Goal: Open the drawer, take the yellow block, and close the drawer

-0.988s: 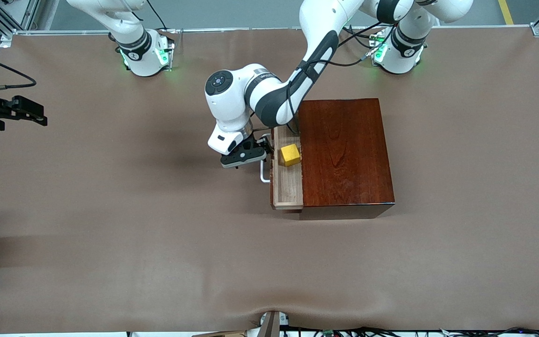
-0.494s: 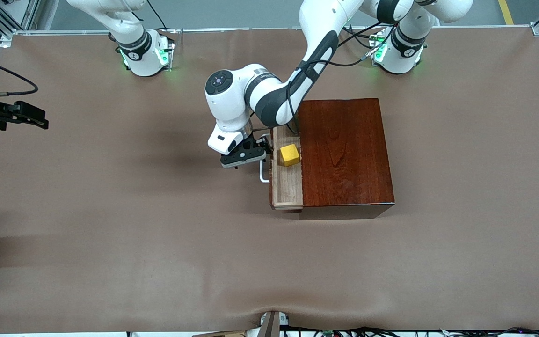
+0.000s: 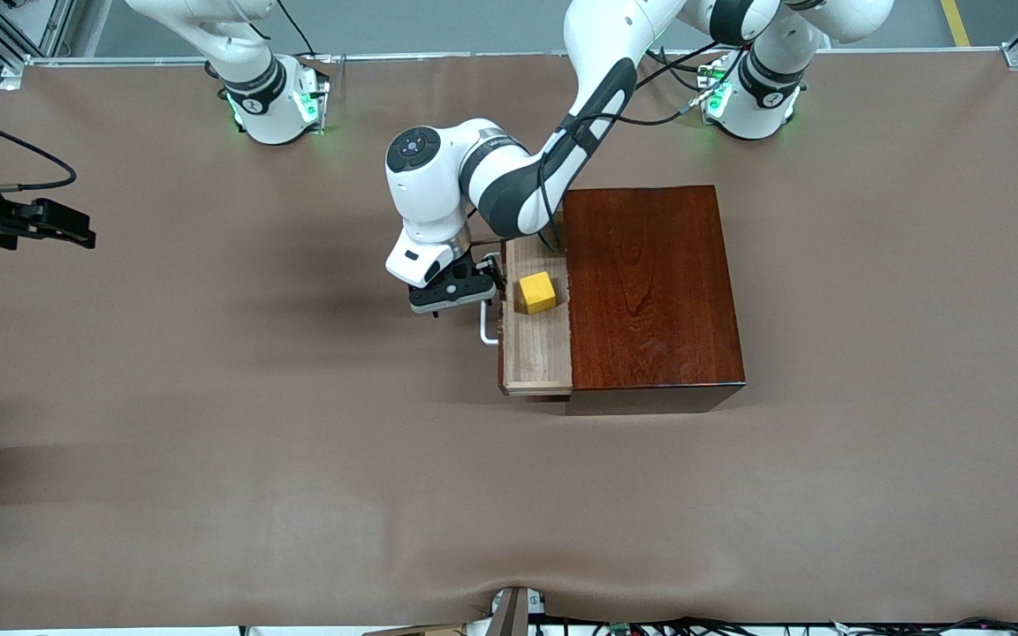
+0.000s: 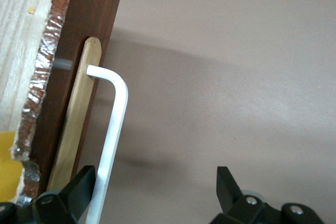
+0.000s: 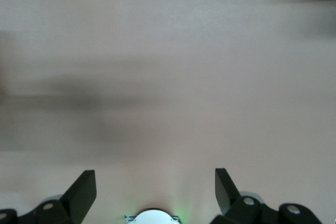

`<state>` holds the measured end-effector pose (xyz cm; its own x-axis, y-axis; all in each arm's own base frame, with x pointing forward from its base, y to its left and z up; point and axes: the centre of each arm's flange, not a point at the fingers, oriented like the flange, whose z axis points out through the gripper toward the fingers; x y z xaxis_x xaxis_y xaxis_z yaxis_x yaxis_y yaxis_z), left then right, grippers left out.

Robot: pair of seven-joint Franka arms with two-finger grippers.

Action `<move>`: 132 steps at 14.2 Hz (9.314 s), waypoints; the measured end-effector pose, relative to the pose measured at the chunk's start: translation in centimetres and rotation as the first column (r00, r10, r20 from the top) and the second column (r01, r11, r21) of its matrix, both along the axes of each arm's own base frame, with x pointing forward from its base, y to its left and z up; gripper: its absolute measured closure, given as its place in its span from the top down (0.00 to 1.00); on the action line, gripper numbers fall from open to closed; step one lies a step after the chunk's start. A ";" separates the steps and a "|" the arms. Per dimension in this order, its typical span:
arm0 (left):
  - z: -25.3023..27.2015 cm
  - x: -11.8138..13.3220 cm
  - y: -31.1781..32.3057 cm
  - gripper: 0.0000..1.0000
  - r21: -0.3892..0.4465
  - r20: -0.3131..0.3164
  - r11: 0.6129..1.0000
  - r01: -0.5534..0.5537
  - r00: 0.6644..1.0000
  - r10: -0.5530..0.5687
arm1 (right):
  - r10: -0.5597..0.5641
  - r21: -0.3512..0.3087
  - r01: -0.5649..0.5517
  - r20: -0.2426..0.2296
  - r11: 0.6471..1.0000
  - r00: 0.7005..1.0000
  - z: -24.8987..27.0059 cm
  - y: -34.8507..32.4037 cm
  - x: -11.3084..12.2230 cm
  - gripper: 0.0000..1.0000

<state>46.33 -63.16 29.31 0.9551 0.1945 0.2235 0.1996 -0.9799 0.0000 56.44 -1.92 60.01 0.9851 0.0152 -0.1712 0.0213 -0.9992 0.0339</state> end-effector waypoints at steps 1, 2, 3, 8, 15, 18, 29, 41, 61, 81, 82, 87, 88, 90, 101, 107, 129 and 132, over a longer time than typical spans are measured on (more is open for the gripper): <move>0.0 -0.1 -0.1 1.00 -0.006 0.001 1.000 0.003 1.000 -0.003 | 0.000 0.000 0.000 0.000 1.000 1.000 0.0 0.0 0.0 1.00; 0.0 -0.1 -0.2 1.00 -0.009 0.002 1.000 0.004 1.000 -0.004 | 0.001 0.000 -0.001 -0.001 1.000 1.000 0.0 0.1 0.0 1.00; 0.1 -0.2 -0.3 1.00 -0.017 0.005 1.000 0.006 1.000 -0.006 | 0.002 0.000 -0.002 -0.001 1.000 1.000 0.0 0.1 0.0 1.00; 0.2 -0.4 -0.7 1.00 -0.033 0.009 0.999 0.010 1.000 -0.010 | 0.005 0.000 -0.005 -0.001 1.000 1.000 0.0 0.3 0.0 1.00; 1.6 -0.7 -0.8 1.00 -0.033 -0.006 0.999 0.006 1.000 -0.006 | 0.018 0.000 -0.018 0.019 1.000 1.000 0.1 0.9 0.3 1.00; 4.3 -2.5 -2.3 1.00 -0.100 -0.041 0.995 0.000 0.999 -0.004 | 0.018 0.001 -0.018 0.011 1.000 1.000 -0.3 0.9 0.4 1.00; 24.2 3.3 9.5 1.00 -0.098 -0.068 0.994 -0.049 0.997 0.042 | -0.026 0.000 0.026 -0.041 1.000 0.999 -3.1 -1.4 1.4 1.00; 34.0 11.8 34.5 1.00 0.005 -0.193 0.999 0.050 0.980 -0.049 | -0.378 -0.052 0.375 -0.087 0.926 0.922 -4.4 10.6 0.7 1.00; 34.1 9.9 55.3 1.00 -0.033 -0.320 0.987 0.160 0.933 -0.162 | -0.866 -0.121 0.864 0.046 0.490 0.498 -6.4 33.5 -4.3 1.00; 33.5 9.6 54.7 1.00 -0.067 -0.332 0.971 0.228 0.913 -0.237 | -0.992 0.026 0.992 0.017 0.122 0.121 -20.2 51.8 -6.8 1.00; 33.5 9.6 54.7 1.00 -0.067 -0.332 0.971 0.228 0.913 -0.237 | -0.992 0.027 0.992 0.016 0.124 0.123 -20.8 52.1 -6.9 1.00; 33.5 9.6 54.6 1.00 -0.067 -0.332 0.971 0.229 0.913 -0.238 | -0.991 0.017 0.991 0.021 0.130 0.130 -24.1 54.2 -7.3 1.00; 33.5 9.6 54.7 1.00 -0.067 -0.332 0.971 0.228 0.913 -0.237 | -0.991 0.017 0.991 0.020 0.132 0.132 -24.6 54.5 -7.3 1.00; 33.5 9.6 54.7 1.00 -0.067 -0.332 0.972 0.227 0.913 -0.237 | -0.991 0.020 0.991 0.019 0.134 0.133 -25.7 54.9 -7.3 1.00; 33.2 9.6 54.6 1.00 -0.068 -0.337 0.971 0.229 0.911 -0.239 | -0.985 0.045 0.985 0.041 0.167 0.165 -28.5 56.4 -7.9 0.81; 33.2 9.6 54.6 1.00 -0.068 -0.338 0.971 0.229 0.910 -0.239 | -0.983 0.066 0.981 0.053 0.181 0.177 -28.2 56.5 -7.8 0.56; 33.0 9.2 46.3 1.00 -0.084 -0.304 0.946 0.313 0.896 -0.323 | -0.908 -0.094 0.907 0.049 0.411 0.417 -12.0 40.4 2.2 0.56; 30.3 9.8 40.0 1.00 -0.097 -0.284 0.965 0.244 0.922 -0.262 | -0.854 -0.075 0.852 0.007 0.519 0.521 -12.2 37.0 4.3 0.56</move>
<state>56.14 -23.18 59.65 0.9953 -0.0583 -0.0774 -0.0554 -0.9977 0.0386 60.71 35.07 47.79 0.5155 -0.8409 -0.1646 -0.8378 -0.5350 0.1093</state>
